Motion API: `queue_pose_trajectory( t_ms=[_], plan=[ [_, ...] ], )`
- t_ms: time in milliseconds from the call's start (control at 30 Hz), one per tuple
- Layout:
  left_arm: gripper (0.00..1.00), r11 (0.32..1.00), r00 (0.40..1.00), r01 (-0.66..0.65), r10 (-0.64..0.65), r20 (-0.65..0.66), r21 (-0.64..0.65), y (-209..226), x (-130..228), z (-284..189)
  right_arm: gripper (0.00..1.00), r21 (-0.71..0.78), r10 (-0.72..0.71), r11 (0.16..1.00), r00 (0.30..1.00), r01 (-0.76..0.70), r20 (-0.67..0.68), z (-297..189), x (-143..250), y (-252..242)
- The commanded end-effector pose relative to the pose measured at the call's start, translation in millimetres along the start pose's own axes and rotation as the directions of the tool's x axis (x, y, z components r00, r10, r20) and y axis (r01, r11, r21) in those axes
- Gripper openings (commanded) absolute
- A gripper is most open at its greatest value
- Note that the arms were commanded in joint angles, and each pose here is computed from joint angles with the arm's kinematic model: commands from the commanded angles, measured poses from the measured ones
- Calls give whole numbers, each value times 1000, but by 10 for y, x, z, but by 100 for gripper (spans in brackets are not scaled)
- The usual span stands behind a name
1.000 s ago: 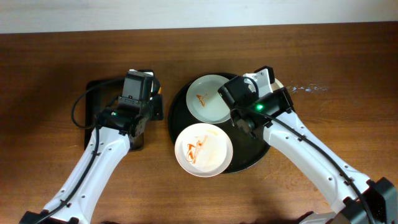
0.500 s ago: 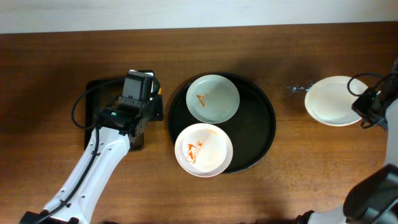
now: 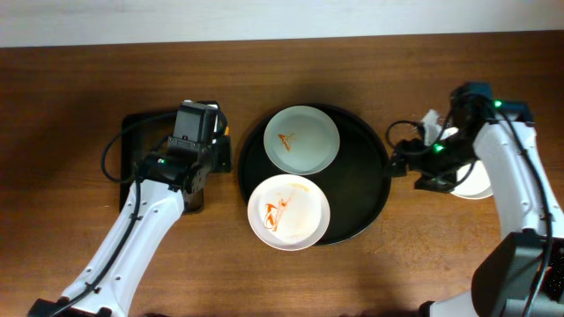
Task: Clean dirty plates on tray and stack at the side
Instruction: 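Grasp the front plate edge with the right gripper and tilt it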
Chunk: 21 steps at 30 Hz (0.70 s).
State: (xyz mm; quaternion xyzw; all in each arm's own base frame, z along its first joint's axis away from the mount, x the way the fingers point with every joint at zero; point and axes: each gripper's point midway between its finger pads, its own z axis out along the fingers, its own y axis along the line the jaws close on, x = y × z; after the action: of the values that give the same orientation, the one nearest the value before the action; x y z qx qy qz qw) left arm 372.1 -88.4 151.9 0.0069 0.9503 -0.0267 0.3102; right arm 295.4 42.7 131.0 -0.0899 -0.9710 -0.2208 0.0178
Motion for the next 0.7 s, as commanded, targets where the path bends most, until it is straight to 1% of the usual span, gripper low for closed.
queue_pose_trajectory(
  t_ms=[0, 33, 100, 133, 167, 200, 267, 300, 333, 367, 400, 433, 567, 600, 667],
  plan=[
    [0, 1000, 999, 22, -22, 42, 11, -2, -122, -111, 93, -59, -133, 990, 987, 128, -90, 406, 293, 406],
    [0, 1000, 999, 22, -22, 41, 11, -1, -120, -111, 99, -57, -159, 987, 982, 153, -105, 638, 375, 502],
    [0, 1000, 999, 22, -22, 40, 10, 0, -116, -111, 100, -61, -223, 974, 969, 218, -102, 961, 483, 666],
    [0, 1000, 999, 22, -22, 40, 10, 0, -116, -111, 94, -71, -279, 959, 957, 273, -84, 1125, 515, 769],
    [0, 1000, 999, 22, -22, 39, 10, 0, -114, -111, 92, -69, -293, 955, 953, 288, -76, 1218, 524, 808],
    [0, 1000, 999, 21, -22, 38, 10, 1, -111, -111, 86, -12, -261, 965, 962, 261, -76, 1380, 543, 769],
    [0, 1000, 999, 21, -21, 32, 8, 4, -97, -110, 80, 10, -242, 970, 966, 244, -86, 1501, 575, 731],
    [0, 1000, 999, 21, -21, 32, 8, 4, -97, -110, 78, 14, -228, 973, 970, 230, -90, 1525, 588, 706],
    [0, 1000, 999, 21, -21, 32, 8, 4, -97, -110, 75, 38, -183, 982, 979, 188, -94, 1551, 611, 641],
    [0, 1000, 999, 21, -21, 32, 8, 4, -97, -110, 75, 40, -182, 982, 978, 187, -99, 1575, 635, 614],
    [0, 1000, 999, 21, -21, 32, 8, 4, -97, -110, 88, 38, -179, 982, 978, 184, -106, 1584, 657, 602],
    [0, 1000, 999, 21, -21, 32, 8, 4, -97, -110, 99, 38, -179, 982, 978, 184, -106, 1585, 658, 602],
    [0, 1000, 999, 21, -21, 32, 8, 4, -97, -110, 100, 37, -180, 982, 978, 185, -103, 1586, 651, 605],
    [0, 1000, 999, 21, -21, 32, 8, 4, -97, -110, 93, 38, -177, 983, 979, 181, -103, 1586, 651, 605],
    [0, 1000, 999, 21, -21, 32, 8, 4, -96, -110, 83, 45, -116, 992, 988, 121, -101, 1588, 655, 606]
  ],
)
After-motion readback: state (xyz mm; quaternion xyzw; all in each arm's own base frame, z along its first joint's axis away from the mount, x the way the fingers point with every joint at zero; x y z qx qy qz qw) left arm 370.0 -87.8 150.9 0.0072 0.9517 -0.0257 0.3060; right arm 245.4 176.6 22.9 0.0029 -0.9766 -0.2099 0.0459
